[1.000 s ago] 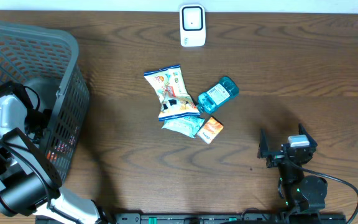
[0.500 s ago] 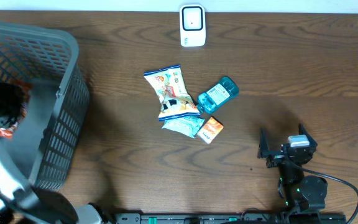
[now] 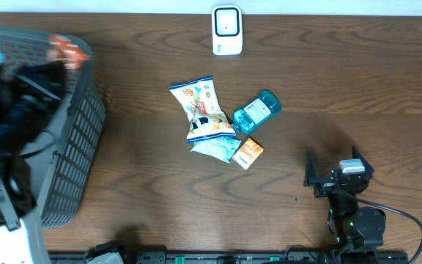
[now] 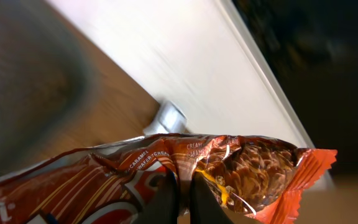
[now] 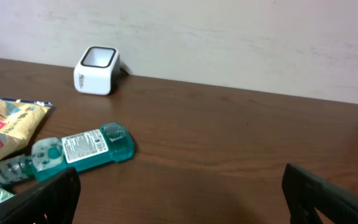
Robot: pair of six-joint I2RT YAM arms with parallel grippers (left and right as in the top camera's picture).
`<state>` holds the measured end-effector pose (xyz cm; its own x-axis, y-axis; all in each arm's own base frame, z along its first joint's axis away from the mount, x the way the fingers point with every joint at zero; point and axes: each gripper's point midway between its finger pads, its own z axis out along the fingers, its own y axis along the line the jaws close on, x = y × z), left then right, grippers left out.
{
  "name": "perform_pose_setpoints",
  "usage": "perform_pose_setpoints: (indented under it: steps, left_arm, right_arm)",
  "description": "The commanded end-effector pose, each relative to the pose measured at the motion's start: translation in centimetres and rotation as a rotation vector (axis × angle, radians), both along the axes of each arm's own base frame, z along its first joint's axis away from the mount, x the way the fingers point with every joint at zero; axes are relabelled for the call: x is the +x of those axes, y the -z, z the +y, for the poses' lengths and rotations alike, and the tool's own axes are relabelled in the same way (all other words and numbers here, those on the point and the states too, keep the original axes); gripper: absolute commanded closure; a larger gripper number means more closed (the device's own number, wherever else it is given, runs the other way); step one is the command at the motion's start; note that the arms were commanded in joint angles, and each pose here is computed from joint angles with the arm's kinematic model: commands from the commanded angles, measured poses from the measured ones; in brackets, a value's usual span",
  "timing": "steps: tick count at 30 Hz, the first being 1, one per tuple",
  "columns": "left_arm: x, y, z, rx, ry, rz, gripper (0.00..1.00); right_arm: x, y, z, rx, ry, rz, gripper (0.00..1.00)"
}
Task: Scan the item barcode
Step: 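Carry the 'TOP' bar out and drop it beside the mouthwash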
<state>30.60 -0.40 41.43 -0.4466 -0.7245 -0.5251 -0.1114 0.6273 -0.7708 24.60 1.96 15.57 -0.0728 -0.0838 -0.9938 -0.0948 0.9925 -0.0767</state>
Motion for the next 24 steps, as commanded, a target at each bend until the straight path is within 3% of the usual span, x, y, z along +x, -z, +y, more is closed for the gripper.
perform_pose_setpoints:
  steps: [1,5,11,14,18,24]
  left_arm:
    - [0.7,1.3,-5.2,0.091,0.134,0.025,0.93]
    - [2.5,5.2,-10.2,0.185,0.179,0.132,0.93]
    - [6.4,13.0,-22.7,0.155,0.384,0.275,0.93]
    - [8.4,17.7,-27.5,0.092,0.392,0.355,0.93]
    - [8.7,24.4,-31.9,-0.008,0.337,0.529,0.93]
    - [7.3,30.4,-35.7,0.002,0.354,0.631,0.92]
  right_arm:
    - [0.0,0.0,-0.1,0.016,0.004,0.002,0.01]
    - [0.0,0.0,-0.1,0.016,0.004,0.002,0.01]
    - [0.0,0.0,-0.1,0.016,0.004,0.002,0.01]
    - [0.0,0.0,-0.1,0.016,0.004,0.002,0.01]
    - [0.0,0.0,-0.1,0.016,0.004,0.002,0.01]
    - [0.0,0.0,-0.1,0.016,0.004,0.002,0.01]
